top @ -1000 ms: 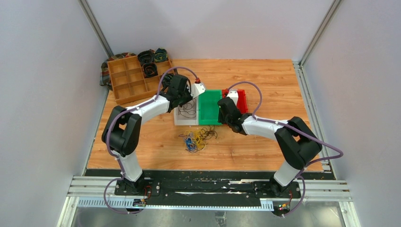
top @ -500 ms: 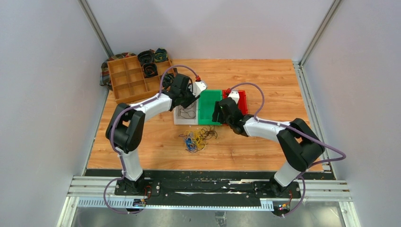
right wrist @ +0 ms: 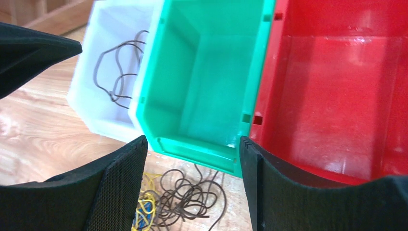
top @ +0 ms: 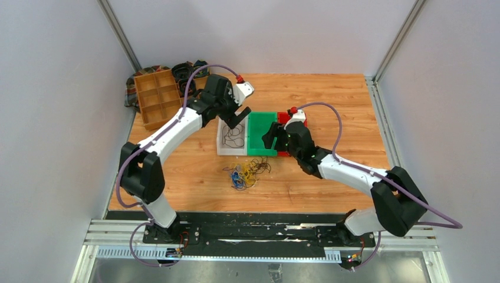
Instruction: Untangle the cables
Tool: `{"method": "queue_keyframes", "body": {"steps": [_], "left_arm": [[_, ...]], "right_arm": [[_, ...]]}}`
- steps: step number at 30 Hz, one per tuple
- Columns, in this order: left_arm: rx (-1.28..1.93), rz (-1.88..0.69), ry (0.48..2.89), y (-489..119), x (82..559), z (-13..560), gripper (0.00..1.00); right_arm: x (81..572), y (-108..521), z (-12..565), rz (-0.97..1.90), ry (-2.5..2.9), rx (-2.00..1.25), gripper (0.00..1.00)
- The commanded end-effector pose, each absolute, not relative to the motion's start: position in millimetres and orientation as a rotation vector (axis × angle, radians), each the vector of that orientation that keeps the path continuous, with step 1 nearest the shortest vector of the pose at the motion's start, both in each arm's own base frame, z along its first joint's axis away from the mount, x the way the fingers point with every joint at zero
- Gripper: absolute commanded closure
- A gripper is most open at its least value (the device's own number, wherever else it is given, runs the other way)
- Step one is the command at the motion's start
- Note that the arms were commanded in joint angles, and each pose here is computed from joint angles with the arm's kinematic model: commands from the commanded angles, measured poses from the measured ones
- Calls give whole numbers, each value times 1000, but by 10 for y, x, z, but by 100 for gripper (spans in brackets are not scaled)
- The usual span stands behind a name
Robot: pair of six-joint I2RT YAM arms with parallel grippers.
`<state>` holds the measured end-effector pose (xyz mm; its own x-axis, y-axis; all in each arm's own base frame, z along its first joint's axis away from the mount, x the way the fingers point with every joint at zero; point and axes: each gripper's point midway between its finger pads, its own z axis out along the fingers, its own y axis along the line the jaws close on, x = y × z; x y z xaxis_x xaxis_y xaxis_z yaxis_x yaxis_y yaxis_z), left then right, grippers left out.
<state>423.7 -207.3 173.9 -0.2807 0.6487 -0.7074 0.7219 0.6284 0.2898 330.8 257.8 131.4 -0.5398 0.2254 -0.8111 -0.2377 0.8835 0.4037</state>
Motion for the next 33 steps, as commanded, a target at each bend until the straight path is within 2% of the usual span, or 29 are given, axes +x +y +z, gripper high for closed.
{"method": "queue_keyframes", "body": {"steps": [1,7,11,16,21,25,28,31,33], "left_arm": [[1105,-232,2034,-2074,3866,1958,2],[1243,-474,2092,-2044,3064,1761,0],[1324,-570,2089,-2007,2684,1477,8],[1336,-549,2119,-1999,2590,1144,16],[1351,-436,2106,-1973,2732,949,23],[1376,-501,2093,-2046,2679,930,24],[1394,-558,2074,-2101,2600,921,30],[1412,-607,2055,-2159,2517,885,36],[1416,-618,2050,-2190,2489,834,38]], "right_arm": [[3078,2780,1457,710,2012,-133,31],[2592,3152,1250,765,2064,-390,39],[2354,3236,1019,758,2113,-461,42],[2291,3162,750,741,2169,-426,45],[2144,3059,500,748,2232,-427,51],[1973,2858,368,726,2279,-438,58],[1868,2701,402,708,2299,-439,61],[1867,2536,603,658,2266,-427,61],[1988,2436,744,591,2216,-403,55]]}}
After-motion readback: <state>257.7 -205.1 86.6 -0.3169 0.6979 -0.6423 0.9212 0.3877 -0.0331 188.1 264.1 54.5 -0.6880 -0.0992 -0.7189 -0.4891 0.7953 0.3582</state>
